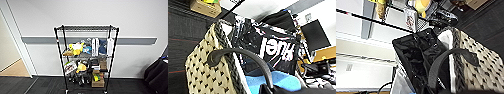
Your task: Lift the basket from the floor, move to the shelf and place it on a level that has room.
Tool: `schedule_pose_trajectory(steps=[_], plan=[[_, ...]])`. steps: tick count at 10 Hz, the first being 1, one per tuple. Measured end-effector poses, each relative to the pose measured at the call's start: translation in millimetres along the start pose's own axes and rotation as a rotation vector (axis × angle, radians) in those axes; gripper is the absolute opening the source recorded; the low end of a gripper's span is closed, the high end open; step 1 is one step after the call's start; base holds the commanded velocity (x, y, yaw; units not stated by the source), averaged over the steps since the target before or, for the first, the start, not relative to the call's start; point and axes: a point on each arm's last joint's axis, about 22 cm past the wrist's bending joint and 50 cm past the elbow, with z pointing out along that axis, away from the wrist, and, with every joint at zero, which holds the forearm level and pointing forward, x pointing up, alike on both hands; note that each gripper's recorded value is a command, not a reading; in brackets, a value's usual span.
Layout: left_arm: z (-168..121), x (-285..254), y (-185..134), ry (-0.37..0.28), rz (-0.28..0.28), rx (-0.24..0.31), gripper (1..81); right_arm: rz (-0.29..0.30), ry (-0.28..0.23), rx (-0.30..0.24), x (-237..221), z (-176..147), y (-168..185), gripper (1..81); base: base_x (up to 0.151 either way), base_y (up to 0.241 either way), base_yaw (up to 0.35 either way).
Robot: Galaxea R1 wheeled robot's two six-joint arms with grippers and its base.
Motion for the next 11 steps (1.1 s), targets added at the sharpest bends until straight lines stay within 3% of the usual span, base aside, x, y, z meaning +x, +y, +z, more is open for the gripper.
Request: schedule_pose_trajectory(steps=[1,11], plan=[[-1,-12,1,-0.016,-0.006,-0.001,1.0,0.004,-0.017,-0.006,-11,-4,3,1.0,0.159,0.0,0.0],[0,-1,5,0.002,0.008,-0.006,1.0,-0.008,-0.001,0.003,-4,0,0,1.0,0.173,0.0,0.0]])
